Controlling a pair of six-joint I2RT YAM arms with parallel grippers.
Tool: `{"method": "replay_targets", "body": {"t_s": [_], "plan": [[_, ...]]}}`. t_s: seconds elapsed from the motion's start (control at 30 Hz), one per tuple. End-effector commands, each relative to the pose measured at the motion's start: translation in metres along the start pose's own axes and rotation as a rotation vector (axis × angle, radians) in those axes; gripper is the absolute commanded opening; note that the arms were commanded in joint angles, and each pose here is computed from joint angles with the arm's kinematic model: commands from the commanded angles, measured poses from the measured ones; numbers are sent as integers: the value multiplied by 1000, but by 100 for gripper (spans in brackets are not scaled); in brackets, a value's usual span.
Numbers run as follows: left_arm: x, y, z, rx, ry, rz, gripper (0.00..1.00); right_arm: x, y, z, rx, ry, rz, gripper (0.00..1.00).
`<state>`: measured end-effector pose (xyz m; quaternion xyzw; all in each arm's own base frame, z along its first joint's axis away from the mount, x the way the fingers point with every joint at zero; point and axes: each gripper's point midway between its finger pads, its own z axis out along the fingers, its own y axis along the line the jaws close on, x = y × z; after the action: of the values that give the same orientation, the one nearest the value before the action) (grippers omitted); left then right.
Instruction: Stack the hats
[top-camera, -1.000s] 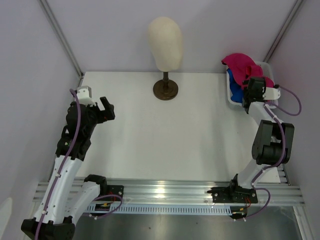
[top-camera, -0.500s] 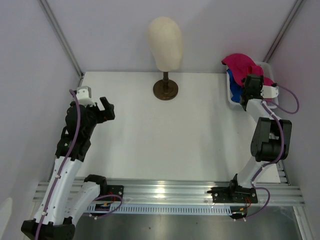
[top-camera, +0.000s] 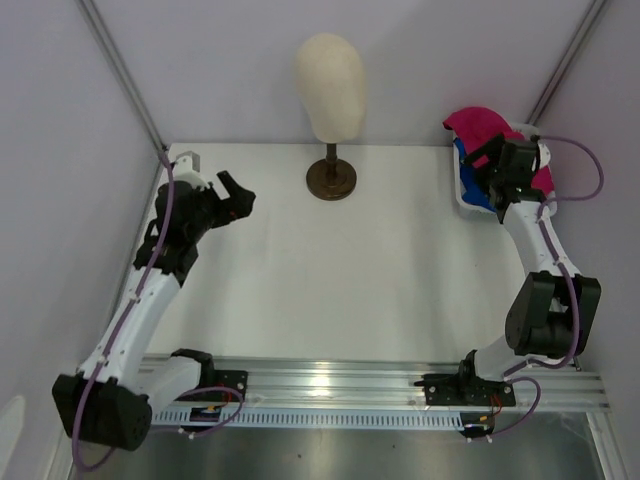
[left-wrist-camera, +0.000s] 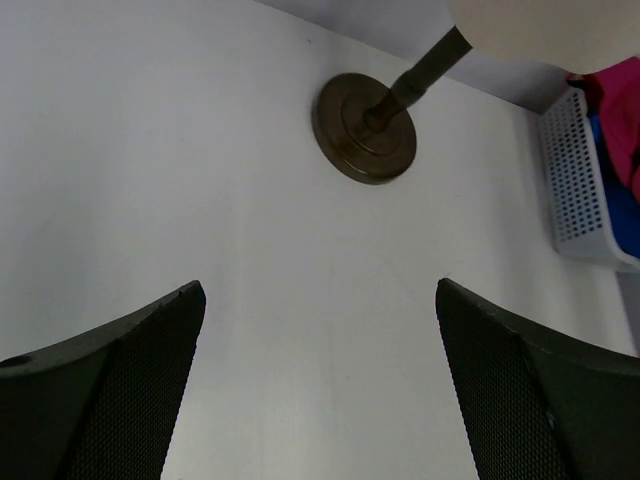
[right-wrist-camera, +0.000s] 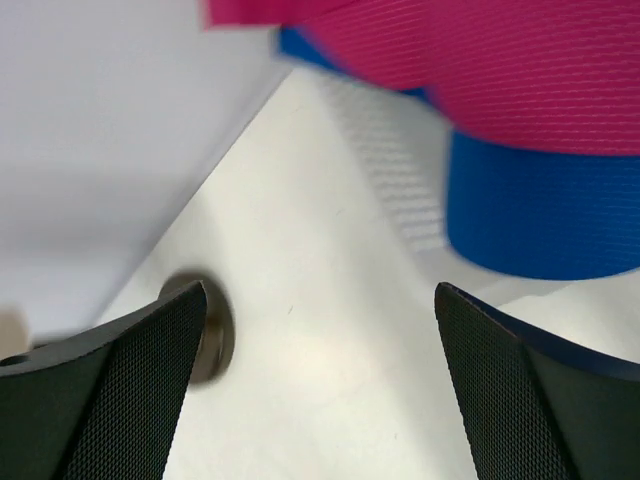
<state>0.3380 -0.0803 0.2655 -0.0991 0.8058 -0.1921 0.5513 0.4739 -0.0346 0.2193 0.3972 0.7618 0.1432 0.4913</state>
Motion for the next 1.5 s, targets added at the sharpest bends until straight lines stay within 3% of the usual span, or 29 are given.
{"method": "replay_targets", "body": {"t_s": [0.0,0.13,0.27,0.47,0.5,0.57,0.6,0.73,1.1,1.2,1.23,1.47], "plan": [[-11,-42,32,161,-1,-239,99,19,63,-37,-268,126,-243,99],[-5,-47,86,179,18,-442,90,71,103,-50,-427,244,-322,93],[6,-53,147,235,47,-588,78,121,122,-18,-451,319,-291,85],[-4,-67,199,278,24,-651,79,142,140,52,-390,370,-214,91],[-25,-79,205,305,-3,-644,79,144,147,60,-404,372,-197,92],[-4,-72,229,264,40,-660,81,157,161,79,-432,392,-195,98],[-20,-81,234,293,13,-674,81,161,163,85,-432,400,-194,99],[7,-79,282,297,63,-748,81,178,179,112,-458,412,-189,99],[37,-85,336,372,96,-902,87,195,219,134,-680,416,-60,100],[39,-105,349,455,166,-893,88,209,231,132,-734,454,-68,100],[45,-111,350,474,200,-882,93,213,231,133,-737,461,-71,99],[55,-117,357,487,223,-865,95,236,244,129,-808,497,-39,100]]}}
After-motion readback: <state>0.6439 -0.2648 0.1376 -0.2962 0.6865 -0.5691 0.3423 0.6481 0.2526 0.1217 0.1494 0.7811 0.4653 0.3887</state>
